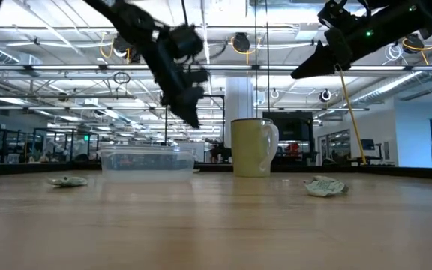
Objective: Pick and place Stevia / Truvia into bins
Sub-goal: Put the white stevia packet into the bin
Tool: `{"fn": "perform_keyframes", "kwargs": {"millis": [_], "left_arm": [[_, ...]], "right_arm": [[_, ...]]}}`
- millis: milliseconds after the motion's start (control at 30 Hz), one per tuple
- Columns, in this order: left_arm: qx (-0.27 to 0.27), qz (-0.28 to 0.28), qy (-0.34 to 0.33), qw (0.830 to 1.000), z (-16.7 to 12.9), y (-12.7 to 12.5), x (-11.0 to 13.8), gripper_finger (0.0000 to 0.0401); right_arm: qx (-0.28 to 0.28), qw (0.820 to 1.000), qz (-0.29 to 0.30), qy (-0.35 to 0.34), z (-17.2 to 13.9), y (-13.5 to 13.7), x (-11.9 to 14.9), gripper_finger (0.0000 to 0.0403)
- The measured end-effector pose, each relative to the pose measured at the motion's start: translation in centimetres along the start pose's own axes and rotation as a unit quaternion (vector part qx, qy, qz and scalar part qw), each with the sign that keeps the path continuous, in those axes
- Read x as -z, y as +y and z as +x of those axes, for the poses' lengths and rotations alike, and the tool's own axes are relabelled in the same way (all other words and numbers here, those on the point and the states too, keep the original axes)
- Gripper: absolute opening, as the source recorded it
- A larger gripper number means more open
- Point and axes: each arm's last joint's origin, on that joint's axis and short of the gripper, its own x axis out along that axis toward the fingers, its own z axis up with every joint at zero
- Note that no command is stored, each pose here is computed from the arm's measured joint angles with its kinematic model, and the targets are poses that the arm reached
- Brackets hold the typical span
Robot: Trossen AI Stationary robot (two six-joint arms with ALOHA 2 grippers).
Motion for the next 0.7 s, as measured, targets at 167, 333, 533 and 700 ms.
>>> {"fn": "perform_keyframes", "kwargs": {"millis": [167, 333, 533, 700], "left_arm": [[-0.012, -0.056, 0.03, 0.998, 3.5, 4.1, 1.6, 0.0179], [-0.024, -0.046, 0.029, 0.998, 5.8, 6.3, 2.5, 0.0176], [0.006, -0.065, 0.033, 0.997, 8.2, 7.8, 3.9, 0.0139], [0.005, -0.075, 0.049, 0.996, 9.8, 8.4, 5.0, 0.0135]], "right_arm": [[0.002, 1.0, -0.006, -0.015, 0.0, 0.0, -0.3, 0.0141], [0.003, 0.999, -0.019, -0.026, 0.0, -0.1, -0.5, 0.0141], [0.004, 0.999, -0.025, -0.03, 0.0, -0.1, -0.6, 0.0141], [0.004, 0.999, -0.024, -0.031, 0.0, -0.1, -0.7, 0.0141]]}}
